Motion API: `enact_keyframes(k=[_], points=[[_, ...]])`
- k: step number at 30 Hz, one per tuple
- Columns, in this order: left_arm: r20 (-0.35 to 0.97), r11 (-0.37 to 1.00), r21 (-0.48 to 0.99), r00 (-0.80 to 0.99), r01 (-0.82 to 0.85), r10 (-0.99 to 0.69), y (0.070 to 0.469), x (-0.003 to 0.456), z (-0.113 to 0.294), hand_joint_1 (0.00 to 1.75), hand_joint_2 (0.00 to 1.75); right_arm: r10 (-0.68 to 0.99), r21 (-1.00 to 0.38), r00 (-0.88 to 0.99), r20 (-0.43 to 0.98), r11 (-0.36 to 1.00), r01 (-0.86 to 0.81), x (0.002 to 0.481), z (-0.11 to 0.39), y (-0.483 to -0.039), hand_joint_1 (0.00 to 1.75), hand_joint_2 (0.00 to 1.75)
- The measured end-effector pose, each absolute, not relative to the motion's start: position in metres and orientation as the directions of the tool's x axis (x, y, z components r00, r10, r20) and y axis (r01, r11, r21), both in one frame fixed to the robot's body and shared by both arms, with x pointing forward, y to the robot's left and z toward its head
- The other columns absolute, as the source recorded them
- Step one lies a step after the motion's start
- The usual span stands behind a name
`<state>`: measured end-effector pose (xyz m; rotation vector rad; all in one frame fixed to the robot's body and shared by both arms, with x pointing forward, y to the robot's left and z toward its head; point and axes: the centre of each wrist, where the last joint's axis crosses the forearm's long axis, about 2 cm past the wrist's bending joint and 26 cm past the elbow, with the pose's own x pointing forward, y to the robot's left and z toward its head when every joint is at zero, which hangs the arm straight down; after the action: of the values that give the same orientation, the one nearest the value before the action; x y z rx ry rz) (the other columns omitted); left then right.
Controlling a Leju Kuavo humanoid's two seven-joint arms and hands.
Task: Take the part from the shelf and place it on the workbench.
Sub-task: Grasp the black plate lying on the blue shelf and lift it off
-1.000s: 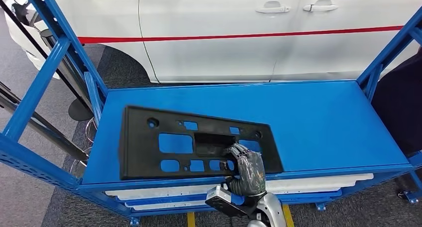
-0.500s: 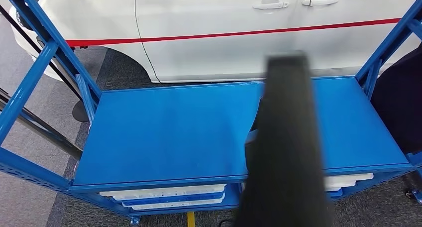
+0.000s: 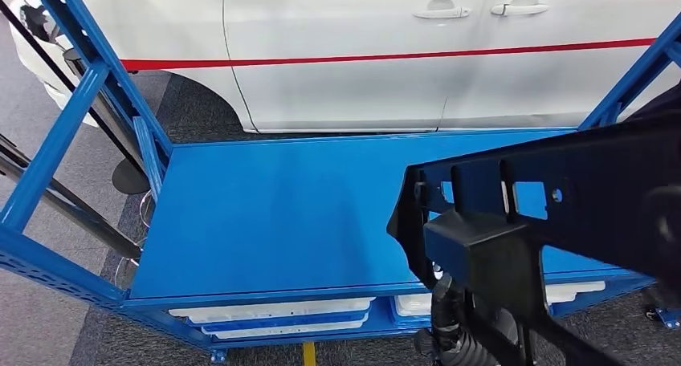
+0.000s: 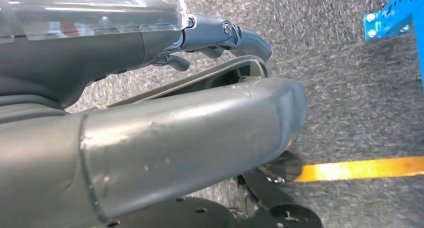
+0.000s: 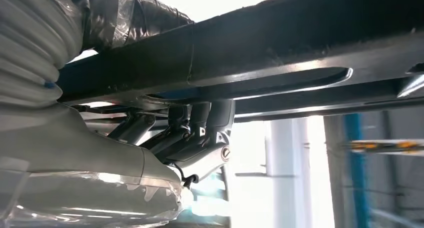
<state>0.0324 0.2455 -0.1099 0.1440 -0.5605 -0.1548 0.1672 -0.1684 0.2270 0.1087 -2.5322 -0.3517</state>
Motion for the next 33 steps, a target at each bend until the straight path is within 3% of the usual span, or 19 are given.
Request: enact_keyframes(k=[18,33], points=[[0.482,0.979,0.174,0.858,0.105,-0.177,0.243,0.032,-0.11,0.0,0.0,-0.233,0.117,-0.698,0.677,0.971,-0.21,0.158,0.177,-0.168,1.75,1.75],[0.484,0.978,0.176,0.856,0.109,-0.183,0.245,0.035,-0.11,0.0,0.0,-0.216,0.08,-0.66,0.719,0.97,-0.231,0.158,0.161,-0.161,1.75,1.75]])
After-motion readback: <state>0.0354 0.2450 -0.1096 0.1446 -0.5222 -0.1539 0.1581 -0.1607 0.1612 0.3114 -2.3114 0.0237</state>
